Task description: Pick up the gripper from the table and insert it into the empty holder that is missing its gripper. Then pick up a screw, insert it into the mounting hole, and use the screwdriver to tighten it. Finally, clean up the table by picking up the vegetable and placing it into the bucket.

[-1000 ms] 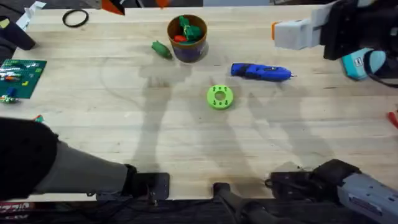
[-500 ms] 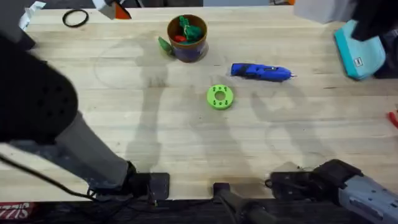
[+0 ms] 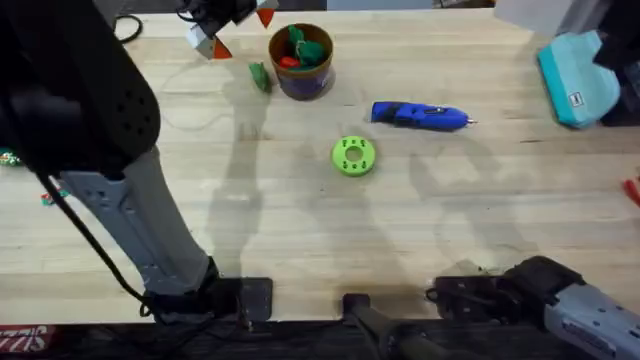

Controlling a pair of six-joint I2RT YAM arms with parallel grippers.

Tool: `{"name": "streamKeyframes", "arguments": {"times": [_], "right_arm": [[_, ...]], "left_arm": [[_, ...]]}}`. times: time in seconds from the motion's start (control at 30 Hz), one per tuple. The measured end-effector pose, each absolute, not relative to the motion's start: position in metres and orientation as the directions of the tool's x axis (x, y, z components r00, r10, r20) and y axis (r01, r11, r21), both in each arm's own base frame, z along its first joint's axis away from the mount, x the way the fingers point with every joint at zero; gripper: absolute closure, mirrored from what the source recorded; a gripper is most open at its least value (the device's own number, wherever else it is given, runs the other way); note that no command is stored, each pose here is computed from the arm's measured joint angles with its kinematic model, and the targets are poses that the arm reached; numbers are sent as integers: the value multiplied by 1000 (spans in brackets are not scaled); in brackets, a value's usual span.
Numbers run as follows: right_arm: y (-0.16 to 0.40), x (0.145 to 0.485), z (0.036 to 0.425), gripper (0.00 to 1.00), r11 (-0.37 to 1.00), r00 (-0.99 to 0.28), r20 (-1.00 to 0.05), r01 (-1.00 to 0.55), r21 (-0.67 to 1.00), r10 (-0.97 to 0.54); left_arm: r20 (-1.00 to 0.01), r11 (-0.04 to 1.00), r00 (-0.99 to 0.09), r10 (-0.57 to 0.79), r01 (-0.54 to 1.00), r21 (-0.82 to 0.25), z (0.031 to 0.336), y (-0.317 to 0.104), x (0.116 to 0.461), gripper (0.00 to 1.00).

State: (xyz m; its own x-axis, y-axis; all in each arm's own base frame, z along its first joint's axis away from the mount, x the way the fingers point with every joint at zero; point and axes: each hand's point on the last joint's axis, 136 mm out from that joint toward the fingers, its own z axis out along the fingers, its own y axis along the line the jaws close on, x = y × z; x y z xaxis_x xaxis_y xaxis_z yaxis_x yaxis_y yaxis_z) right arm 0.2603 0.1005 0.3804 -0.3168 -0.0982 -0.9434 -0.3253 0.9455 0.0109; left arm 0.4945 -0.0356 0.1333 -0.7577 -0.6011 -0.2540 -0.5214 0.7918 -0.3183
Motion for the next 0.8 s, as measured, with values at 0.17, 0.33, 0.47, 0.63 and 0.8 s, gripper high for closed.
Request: {"name": "streamKeyframes", "arguments": {"times": [0.17,0.33,0.47,0.63,0.8], "right_arm": [[100,260,379,101,946,-323,-941,-325,10,-101],[100,260,379,101,946,-324,-941,-325,10,-101],[100,260,378,101,946,-324,-941,-325,11,-101],[100,260,378,101,946,-324,-941,-325,10,-101],[101,260,378,101,946,-327,-940,-325,10,-102]], "left_arm": [[-219,784,-760,-612,-546,-295,113,-30,495,26],[-167,777,-768,-619,-567,-273,85,-28,494,26],[-143,772,-770,-622,-572,-276,73,-29,496,26],[-137,773,-773,-620,-570,-278,72,-30,496,39],[-123,779,-781,-612,-569,-265,71,-31,493,58]]}}
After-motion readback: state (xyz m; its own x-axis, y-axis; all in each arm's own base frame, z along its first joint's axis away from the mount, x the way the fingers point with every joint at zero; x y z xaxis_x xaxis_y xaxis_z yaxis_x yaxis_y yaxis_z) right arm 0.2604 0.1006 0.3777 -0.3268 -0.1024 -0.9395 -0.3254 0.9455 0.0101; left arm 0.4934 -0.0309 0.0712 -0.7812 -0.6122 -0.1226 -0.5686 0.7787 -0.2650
